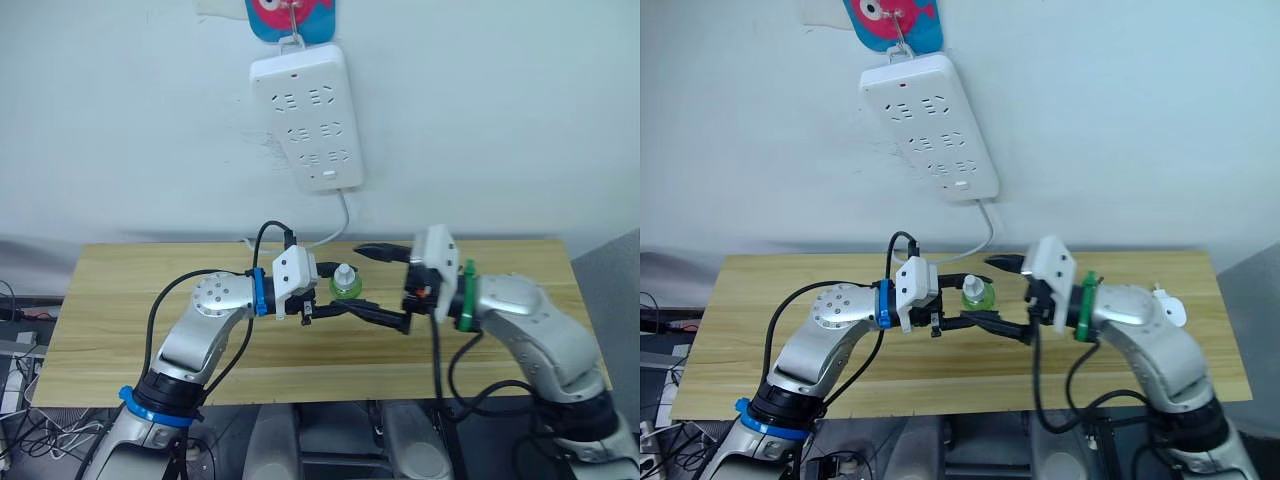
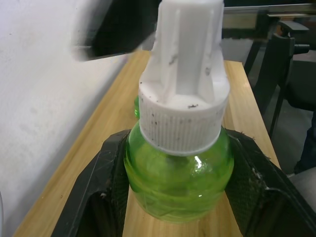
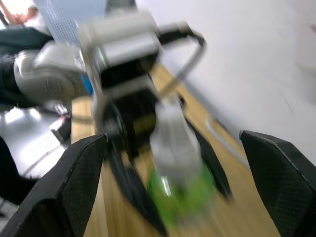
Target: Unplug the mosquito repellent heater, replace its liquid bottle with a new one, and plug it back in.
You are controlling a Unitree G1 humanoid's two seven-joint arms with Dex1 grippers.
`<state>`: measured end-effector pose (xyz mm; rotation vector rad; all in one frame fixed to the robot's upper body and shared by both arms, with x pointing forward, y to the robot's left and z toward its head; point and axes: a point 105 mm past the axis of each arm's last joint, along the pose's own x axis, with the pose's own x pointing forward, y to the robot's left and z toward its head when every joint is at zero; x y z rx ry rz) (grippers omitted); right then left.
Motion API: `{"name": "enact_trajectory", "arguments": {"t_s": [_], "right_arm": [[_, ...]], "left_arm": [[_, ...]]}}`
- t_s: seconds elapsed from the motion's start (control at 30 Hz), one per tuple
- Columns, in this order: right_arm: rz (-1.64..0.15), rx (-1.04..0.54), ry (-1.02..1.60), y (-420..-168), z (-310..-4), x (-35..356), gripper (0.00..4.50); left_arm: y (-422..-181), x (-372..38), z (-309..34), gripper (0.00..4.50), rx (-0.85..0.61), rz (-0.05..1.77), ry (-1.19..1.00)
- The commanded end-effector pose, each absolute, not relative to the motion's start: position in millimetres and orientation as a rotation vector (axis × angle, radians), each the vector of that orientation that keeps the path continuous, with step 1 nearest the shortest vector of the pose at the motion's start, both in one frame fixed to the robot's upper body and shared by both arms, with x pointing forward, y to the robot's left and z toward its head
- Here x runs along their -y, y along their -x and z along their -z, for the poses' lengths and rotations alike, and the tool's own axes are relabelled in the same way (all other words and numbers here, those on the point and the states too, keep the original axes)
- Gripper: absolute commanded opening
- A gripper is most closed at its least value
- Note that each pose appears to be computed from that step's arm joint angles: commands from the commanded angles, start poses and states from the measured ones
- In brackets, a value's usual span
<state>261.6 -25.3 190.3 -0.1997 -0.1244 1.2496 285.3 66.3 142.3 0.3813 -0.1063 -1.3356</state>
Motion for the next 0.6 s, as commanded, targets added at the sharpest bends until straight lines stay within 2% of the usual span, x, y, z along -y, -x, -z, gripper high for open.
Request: {"name": "enact_trajectory", "arguments": {"t_s": [0.03,0.17,0.37,0.47,0.6], "right_arm": [[-1.146,0.139,0.226,-277.0,-189.8,29.7,4.49],[-1.089,0.105,0.289,-286.4,-180.2,48.7,4.49],[-1.062,0.093,0.293,-285.8,-190.3,85.4,4.49],[-1.089,0.073,0.279,-276.8,-196.3,98.5,4.49],[-1.224,0.033,0.234,-254.4,-194.0,87.7,4.49]], "left_arm": [[-279.7,-63.2,-148.9,2.27,0.151,1.357,-0.384],[-278.8,-64.8,-148.4,2.27,0.146,1.358,-0.384],[-281.9,-66.0,-148.7,2.27,0.143,1.354,-0.386],[-282.6,-66.9,-148.5,2.27,0.141,1.354,-0.387],[-283.1,-67.1,-147.2,2.27,0.138,1.357,-0.386]]}}
